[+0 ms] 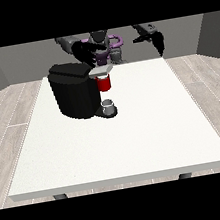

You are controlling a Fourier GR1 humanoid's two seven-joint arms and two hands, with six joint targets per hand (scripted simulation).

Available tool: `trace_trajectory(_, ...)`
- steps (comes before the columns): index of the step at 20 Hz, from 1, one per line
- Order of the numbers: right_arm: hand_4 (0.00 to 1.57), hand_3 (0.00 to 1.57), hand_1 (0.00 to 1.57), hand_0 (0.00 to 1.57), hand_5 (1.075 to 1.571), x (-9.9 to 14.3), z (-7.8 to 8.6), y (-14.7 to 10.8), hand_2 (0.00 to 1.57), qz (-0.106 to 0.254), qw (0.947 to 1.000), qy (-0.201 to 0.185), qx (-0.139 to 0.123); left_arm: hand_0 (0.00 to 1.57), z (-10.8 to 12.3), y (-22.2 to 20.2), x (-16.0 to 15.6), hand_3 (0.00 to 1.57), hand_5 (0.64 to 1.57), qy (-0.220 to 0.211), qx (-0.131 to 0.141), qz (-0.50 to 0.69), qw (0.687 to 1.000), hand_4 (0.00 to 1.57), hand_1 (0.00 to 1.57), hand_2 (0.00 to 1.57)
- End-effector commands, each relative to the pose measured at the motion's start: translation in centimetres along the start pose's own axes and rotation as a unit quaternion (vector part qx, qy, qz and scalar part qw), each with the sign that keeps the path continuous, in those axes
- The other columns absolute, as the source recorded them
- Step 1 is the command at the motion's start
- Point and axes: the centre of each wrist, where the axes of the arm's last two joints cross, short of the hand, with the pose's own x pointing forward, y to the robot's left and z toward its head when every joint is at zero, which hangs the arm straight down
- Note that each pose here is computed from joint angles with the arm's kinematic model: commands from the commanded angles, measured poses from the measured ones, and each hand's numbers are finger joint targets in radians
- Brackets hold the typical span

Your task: Insert the coffee pod into the coffee machine and close the lid

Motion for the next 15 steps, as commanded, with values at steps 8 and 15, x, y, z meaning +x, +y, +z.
trace_trajectory(8,0.26,0.0,0.0,0.0,1.571,-1.2,2.2,5.2,0.0,-0.034,0.9918,-0.071,0.101,0.0,1.2,2.7,-1.2,0.0,1.571,0.002,0.039,0.009,0.999,0.18,0.0,0.0)
trace_trajectory(15,0.16,0.0,0.0,0.0,1.571,-7.8,9.7,7.4,0.0,-0.143,0.9883,0.01,0.054,0.0,3.9,-0.3,-4.5,0.0,1.571,0.043,0.045,0.016,0.998,0.19,0.0,0.0)
